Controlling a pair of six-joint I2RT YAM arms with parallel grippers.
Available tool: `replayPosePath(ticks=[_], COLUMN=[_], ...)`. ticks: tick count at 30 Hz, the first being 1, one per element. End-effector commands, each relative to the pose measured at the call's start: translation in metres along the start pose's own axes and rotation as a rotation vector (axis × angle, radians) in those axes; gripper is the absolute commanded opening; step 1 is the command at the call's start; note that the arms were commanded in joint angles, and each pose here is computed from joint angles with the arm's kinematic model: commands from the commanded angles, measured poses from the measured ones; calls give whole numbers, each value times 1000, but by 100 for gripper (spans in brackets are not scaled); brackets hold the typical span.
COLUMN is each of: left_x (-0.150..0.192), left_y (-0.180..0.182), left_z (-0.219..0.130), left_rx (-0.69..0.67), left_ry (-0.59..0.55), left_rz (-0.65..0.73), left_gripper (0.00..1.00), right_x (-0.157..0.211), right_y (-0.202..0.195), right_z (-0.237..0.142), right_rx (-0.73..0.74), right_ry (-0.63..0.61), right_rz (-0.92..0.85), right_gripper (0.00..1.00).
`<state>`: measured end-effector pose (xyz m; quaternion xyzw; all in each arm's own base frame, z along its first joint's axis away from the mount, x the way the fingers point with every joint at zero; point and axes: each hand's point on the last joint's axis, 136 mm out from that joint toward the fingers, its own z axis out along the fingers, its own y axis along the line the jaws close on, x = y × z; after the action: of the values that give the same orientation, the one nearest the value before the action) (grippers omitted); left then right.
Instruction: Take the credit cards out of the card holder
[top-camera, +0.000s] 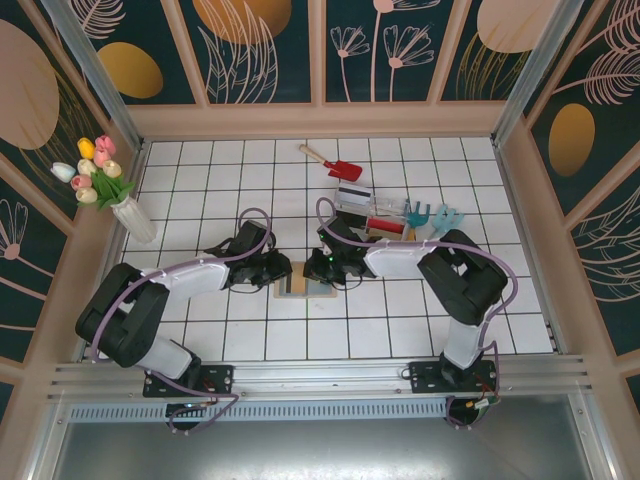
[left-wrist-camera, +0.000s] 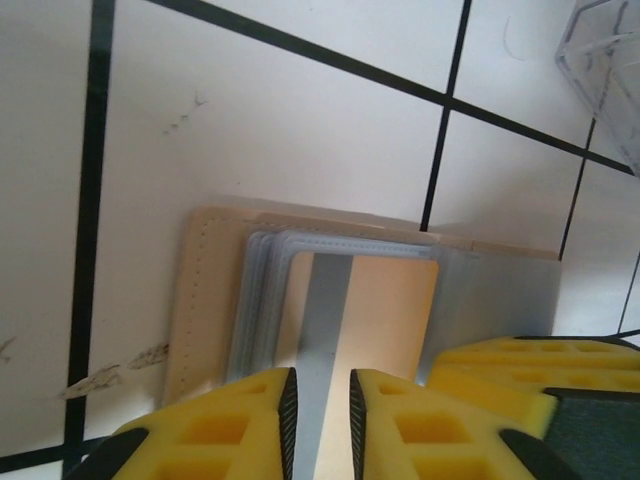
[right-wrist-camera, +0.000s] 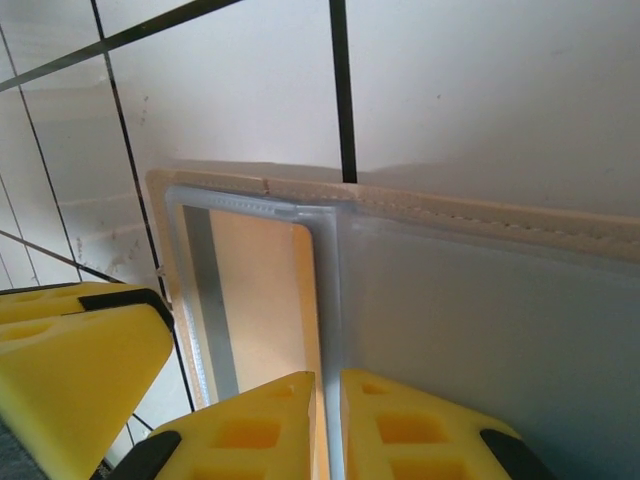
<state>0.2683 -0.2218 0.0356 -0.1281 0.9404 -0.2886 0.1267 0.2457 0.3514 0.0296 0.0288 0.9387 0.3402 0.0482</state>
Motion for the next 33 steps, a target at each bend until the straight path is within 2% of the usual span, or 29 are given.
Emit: replayPosePath(ticks=[1,24,28,33], left_x=[7,24,23,17], left_y=[0,25,23,26], left_z=[5,13,11,5], left_rx=[16,-50,-50,-92], left_ry=[19,71,66,42], left_rz=[-8,-27,-17,-1], left_gripper=[22,25,25,30], right_x=[-2,6,5,5], right_y=[8,7,6,0], right_z=[5,14,13,6], right_rx=[-19,-31,-18,29], right_ry=[10,63,57,49], right_rz=[-4,-44,-47,-63], right_gripper=[15,16,9,3])
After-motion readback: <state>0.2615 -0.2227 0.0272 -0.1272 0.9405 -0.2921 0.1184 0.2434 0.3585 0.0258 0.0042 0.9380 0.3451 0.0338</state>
